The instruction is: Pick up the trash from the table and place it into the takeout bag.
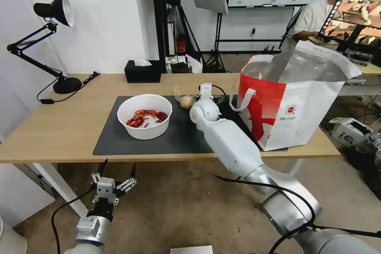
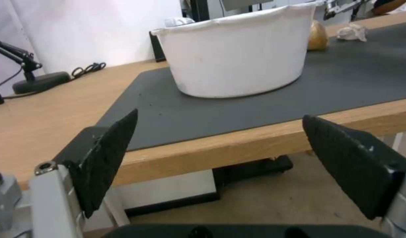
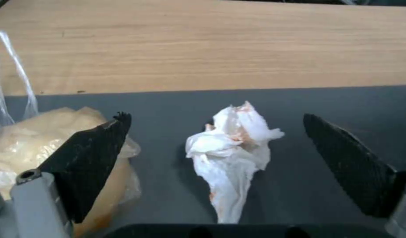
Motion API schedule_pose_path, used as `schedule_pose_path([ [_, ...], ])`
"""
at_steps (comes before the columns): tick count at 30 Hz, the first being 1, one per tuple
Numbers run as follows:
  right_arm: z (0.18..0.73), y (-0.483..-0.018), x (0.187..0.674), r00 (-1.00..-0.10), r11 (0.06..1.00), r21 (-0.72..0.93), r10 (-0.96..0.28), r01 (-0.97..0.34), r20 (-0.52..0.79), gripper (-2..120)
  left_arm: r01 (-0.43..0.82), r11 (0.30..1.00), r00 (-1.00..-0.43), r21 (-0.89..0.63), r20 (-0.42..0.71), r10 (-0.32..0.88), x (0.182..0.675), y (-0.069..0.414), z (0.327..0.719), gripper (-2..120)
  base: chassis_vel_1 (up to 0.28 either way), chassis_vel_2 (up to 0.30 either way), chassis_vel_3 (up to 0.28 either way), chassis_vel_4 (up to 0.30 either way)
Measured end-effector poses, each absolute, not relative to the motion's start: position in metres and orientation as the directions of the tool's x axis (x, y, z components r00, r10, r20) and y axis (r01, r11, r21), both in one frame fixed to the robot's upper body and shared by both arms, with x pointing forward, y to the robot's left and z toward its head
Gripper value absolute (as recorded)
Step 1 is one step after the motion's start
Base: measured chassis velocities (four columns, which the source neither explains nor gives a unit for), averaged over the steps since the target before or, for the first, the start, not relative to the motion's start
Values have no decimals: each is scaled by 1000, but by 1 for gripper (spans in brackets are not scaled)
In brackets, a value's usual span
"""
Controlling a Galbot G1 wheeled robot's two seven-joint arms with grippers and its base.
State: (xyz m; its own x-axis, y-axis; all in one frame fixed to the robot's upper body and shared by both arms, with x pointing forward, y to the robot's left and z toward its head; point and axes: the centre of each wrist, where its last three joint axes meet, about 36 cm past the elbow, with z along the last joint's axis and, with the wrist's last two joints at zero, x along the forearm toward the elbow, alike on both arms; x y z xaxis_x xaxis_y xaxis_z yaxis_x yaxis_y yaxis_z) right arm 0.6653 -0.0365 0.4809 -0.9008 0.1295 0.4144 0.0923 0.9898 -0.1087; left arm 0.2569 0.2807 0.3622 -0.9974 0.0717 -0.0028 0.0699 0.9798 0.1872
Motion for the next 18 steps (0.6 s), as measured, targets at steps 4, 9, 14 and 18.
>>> schedule_pose_path([
  [4, 475, -39, 668, -899, 990, -119, 115, 71, 422, 100, 69, 980, -997, 187, -5, 72, 256, 281, 363, 100, 0, 0, 0, 0],
  [9, 471, -41, 672, -897, 989, -134, 109, 56, 428, 100, 69, 980, -997, 186, -6, 71, 256, 281, 363, 100, 0, 0, 0, 0],
  [14, 468, -42, 677, -890, 988, -144, 116, 57, 440, 100, 68, 981, -997, 183, -7, 71, 255, 280, 363, 100, 0, 0, 0, 0],
  [18, 465, -47, 685, -880, 984, -160, 140, 74, 455, 100, 69, 981, -997, 181, -15, 73, 255, 280, 362, 100, 0, 0, 0, 0],
])
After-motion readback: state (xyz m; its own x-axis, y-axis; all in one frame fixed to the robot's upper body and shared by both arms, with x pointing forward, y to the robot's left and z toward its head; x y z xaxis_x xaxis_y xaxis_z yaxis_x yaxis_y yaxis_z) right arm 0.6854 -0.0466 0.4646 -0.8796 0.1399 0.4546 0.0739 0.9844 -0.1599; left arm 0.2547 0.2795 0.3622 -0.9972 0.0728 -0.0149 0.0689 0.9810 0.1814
